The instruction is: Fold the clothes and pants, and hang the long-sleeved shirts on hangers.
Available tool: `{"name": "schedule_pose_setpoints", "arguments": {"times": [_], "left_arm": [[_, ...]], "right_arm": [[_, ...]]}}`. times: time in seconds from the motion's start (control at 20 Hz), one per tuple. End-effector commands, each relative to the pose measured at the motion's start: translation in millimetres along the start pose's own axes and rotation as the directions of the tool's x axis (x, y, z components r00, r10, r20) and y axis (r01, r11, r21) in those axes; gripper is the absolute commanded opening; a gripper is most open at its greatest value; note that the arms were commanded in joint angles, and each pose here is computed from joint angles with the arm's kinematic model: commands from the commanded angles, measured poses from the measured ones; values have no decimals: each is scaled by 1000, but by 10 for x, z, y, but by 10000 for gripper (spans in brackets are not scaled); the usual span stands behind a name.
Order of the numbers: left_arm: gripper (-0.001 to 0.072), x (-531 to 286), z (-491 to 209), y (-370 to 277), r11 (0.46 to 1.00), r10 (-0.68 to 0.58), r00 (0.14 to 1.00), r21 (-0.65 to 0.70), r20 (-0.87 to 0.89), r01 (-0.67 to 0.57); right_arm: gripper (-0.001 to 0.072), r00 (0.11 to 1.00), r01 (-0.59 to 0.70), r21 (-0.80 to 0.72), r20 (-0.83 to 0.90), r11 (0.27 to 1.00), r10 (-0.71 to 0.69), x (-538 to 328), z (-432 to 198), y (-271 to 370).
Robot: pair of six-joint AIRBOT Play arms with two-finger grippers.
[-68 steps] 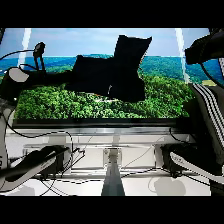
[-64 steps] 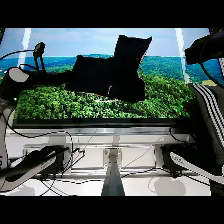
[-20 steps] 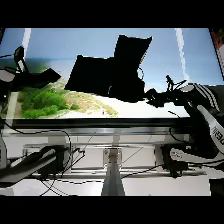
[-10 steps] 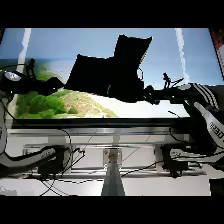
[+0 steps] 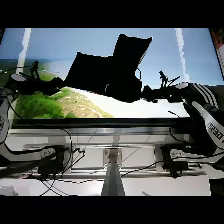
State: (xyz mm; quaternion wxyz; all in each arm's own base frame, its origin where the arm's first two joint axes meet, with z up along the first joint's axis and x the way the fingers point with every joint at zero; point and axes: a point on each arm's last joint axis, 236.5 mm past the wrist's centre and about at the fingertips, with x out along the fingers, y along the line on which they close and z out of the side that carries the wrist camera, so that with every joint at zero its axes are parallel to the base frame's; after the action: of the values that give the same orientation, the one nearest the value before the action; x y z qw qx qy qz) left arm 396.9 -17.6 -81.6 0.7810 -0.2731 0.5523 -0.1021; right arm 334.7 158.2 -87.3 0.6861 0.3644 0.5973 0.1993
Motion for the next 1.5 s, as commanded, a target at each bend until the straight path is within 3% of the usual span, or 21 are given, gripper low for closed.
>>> {"name": "schedule_pose_setpoints", "arguments": {"times": [0.0, 0.05, 0.35, 0.4, 0.55, 0.6, 0.75, 0.95, 1.05, 1.15, 1.3, 1.45], "left_arm": [[682, 26, 260, 117, 999, 36, 994, -22, 107, -34], [614, 61, 297, 113, 999, 25, 992, -50, 121, -19], [601, 413, 232, 124, 996, -35, 995, -80, 94, 42], [559, 422, 288, 94, 996, -51, 992, -62, 119, 59], [120, 410, 381, -45, 994, -102, 982, -17, 158, 106], [14, 413, 383, -65, 994, -104, 982, -12, 157, 107], [10, 255, 531, -253, 990, -142, 974, 39, 179, 137], [10, -631, 1089, -929, 937, -224, 909, 335, 352, 101], [10, -1427, 1332, -1432, 878, -281, 828, 479, 486, 17], [10, -2358, 1455, -1886, 818, -325, 692, 559, 645, -136], [10, -3877, 1349, -2312, 816, -339, 339, 454, 878, -359], [10, -5011, 787, -2603, 811, -365, 42, 340, 930, -476]], "right_arm": [[33, 1000, 0, -39, 7, 999, 0, -29, 66, 56], [33, 1000, -1, -41, 10, 999, 1, -34, 77, 65], [33, 1000, 18, -59, 4, 998, -18, -38, 68, 25], [33, 1000, 18, -60, 4, 998, -18, -39, 70, 28], [33, 1000, 16, -93, 14, 996, -14, -72, 84, 69], [32, 1000, 13, -136, 21, 991, -10, -100, 90, 107], [32, 997, 11, -232, 75, 973, 7, -276, 217, 334], [32, 968, 4, -431, 227, 902, 104, -869, 602, 1141], [32, 929, 24, -549, 321, 835, 185, -1348, 735, 1719], [32, 865, 70, -662, 412, 746, 285, -1945, 735, 2364], [33, 754, 146, -779, 487, 610, 441, -2798, 424, 3200], [33, 659, 135, -855, 454, 500, 600, -3416, -193, 3810]]}}
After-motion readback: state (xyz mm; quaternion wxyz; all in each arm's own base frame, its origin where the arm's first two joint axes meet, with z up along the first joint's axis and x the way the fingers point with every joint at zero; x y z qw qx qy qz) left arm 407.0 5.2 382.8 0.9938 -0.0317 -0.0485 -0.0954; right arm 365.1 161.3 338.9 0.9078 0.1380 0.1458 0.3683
